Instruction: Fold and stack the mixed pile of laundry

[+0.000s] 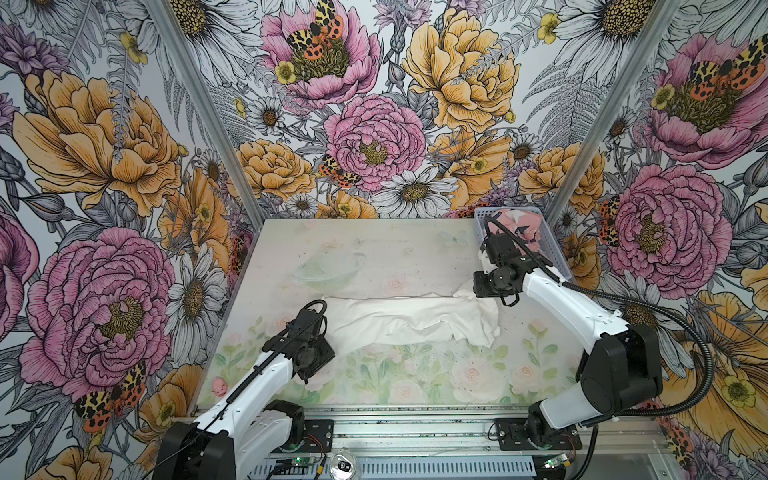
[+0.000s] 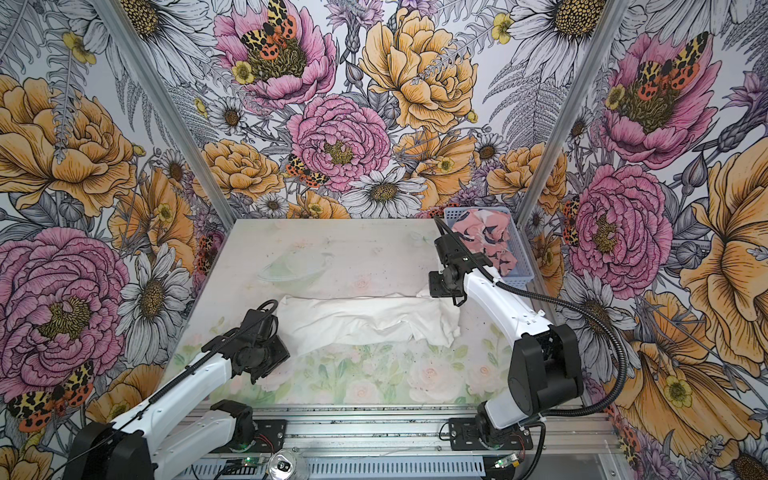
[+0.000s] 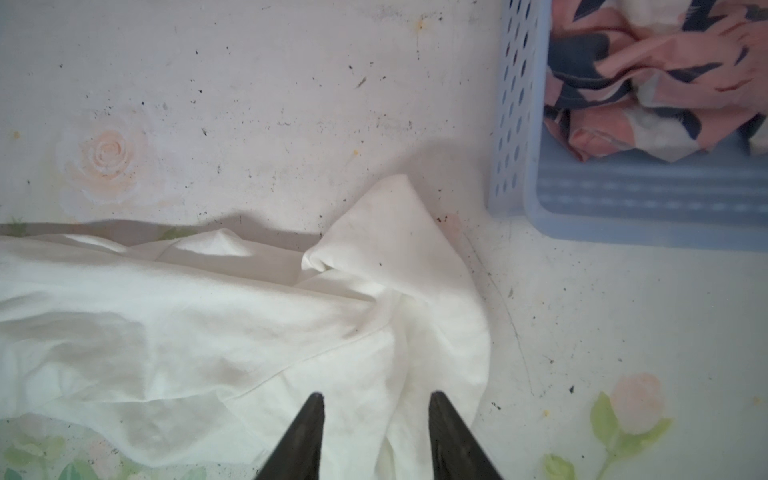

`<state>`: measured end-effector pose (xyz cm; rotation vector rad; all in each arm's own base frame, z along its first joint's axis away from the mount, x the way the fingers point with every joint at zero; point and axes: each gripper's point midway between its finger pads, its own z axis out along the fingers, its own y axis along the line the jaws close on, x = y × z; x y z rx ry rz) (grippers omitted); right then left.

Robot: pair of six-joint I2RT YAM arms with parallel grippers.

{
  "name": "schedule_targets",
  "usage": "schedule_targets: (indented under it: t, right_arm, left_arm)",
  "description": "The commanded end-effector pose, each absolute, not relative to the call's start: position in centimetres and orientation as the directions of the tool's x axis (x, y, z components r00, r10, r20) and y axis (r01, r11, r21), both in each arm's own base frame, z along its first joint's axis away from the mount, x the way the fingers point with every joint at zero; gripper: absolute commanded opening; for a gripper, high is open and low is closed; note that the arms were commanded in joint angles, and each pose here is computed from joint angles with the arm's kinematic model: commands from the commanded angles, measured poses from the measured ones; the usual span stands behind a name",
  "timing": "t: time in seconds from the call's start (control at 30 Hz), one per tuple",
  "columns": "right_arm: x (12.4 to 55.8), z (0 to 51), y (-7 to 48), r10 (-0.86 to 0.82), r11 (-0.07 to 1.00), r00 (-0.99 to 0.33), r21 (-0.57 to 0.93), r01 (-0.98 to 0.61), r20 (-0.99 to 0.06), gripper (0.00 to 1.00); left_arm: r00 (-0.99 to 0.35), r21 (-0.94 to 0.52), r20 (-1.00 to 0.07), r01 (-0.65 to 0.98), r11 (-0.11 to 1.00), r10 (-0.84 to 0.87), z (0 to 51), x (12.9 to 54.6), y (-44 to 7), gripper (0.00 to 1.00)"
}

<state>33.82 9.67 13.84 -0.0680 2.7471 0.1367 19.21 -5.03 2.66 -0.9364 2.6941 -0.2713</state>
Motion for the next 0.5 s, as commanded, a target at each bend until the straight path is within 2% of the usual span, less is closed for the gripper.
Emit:
schedule_targets:
  t: [0.0, 0.1, 0.27, 0.33, 0.47]
  right_arm:
    - [33.1, 14.6, 9.4, -0.004, 0.994, -0.917, 0.101, -0.049, -0.399, 0.44]
    - [32.6, 14.7, 9.3, -0.003, 0.993, -0.917, 0.103, -0.049, -0.4, 0.44]
    - [31.7, 13.8, 9.0, 0.002, 0.994, -0.926, 0.099, -0.039, -0.378, 0.45]
    - [31.1, 12.9, 8.6, 0.01, 0.995, -0.935, 0.093, -0.025, -0.356, 0.46]
    - [30.3, 11.0, 7.7, 0.038, 0.995, -0.945, 0.098, 0.007, -0.325, 0.52]
  left_arm:
    - [-0.742, -0.278, -0.236, -0.567, 0.776, -0.627, 2.9, 20.7, -4.8, 0.41]
    - [-0.754, -0.254, -0.227, -0.565, 0.785, -0.616, 2.3, 20.5, -4.7, 0.39]
    - [-0.762, -0.267, -0.219, -0.554, 0.789, -0.609, 1.7, 21.1, -5.2, 0.31]
    - [-0.776, -0.268, -0.209, -0.54, 0.798, -0.595, 1.3, 21.4, -5.7, 0.23]
    - [-0.801, -0.255, -0.188, -0.519, 0.816, -0.568, 0.7, 21.7, -6.3, 0.0]
